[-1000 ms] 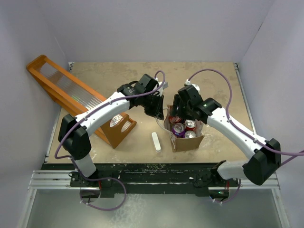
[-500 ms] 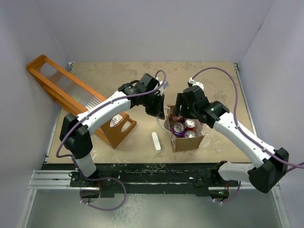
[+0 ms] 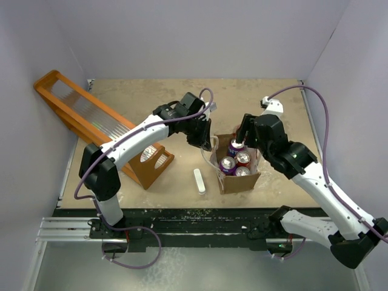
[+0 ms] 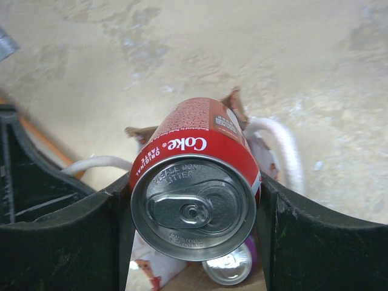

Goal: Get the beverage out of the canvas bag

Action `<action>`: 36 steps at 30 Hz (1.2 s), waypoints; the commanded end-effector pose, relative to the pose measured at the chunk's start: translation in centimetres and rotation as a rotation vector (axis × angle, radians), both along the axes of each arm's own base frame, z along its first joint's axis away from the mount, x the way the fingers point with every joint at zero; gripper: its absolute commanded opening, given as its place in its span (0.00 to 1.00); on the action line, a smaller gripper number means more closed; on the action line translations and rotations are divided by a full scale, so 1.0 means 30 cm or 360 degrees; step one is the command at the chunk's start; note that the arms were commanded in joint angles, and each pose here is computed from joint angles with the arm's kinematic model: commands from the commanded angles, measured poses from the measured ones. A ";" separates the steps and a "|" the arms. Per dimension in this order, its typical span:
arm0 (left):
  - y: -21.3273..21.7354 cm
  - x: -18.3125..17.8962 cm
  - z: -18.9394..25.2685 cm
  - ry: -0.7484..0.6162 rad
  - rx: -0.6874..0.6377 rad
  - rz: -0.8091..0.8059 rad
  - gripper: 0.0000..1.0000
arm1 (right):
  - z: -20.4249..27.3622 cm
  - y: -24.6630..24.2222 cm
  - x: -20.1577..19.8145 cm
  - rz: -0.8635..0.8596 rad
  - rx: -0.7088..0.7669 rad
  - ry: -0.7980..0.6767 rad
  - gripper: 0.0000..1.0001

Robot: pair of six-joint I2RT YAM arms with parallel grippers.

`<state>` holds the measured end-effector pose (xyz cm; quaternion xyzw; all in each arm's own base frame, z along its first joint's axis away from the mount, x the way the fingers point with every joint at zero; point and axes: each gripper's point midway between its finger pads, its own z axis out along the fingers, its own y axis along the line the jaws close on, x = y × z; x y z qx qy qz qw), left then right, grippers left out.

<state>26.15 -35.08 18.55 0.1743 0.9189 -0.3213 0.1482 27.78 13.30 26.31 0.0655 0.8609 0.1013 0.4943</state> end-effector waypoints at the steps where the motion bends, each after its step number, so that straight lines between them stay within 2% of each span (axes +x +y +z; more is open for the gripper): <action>1: -0.022 0.033 0.049 -0.0049 -0.0045 0.0007 0.00 | 0.145 -0.130 0.052 -0.0309 -0.0064 -0.0316 0.00; 10: -0.009 0.035 0.046 -0.0038 0.0005 0.0020 0.00 | 0.238 -0.174 0.162 -0.0390 -0.0324 -0.0482 0.00; 15: 0.004 0.028 0.038 -0.0018 0.0040 0.0036 0.00 | 0.228 -0.180 0.281 -0.0386 -0.0290 -0.0463 0.00; 22: 0.020 0.021 0.028 0.0003 0.0078 0.0047 0.00 | 0.137 -0.257 0.411 -0.0507 -0.0330 -0.0368 0.00; 30: 0.016 0.021 0.035 0.0014 0.0068 0.0044 0.00 | -0.052 -0.365 0.515 -0.0596 -0.0297 -0.0193 0.00; 36: 0.015 0.017 0.033 0.0024 0.0065 0.0043 0.00 | -0.168 -0.413 0.578 -0.0659 -0.0358 -0.0095 0.00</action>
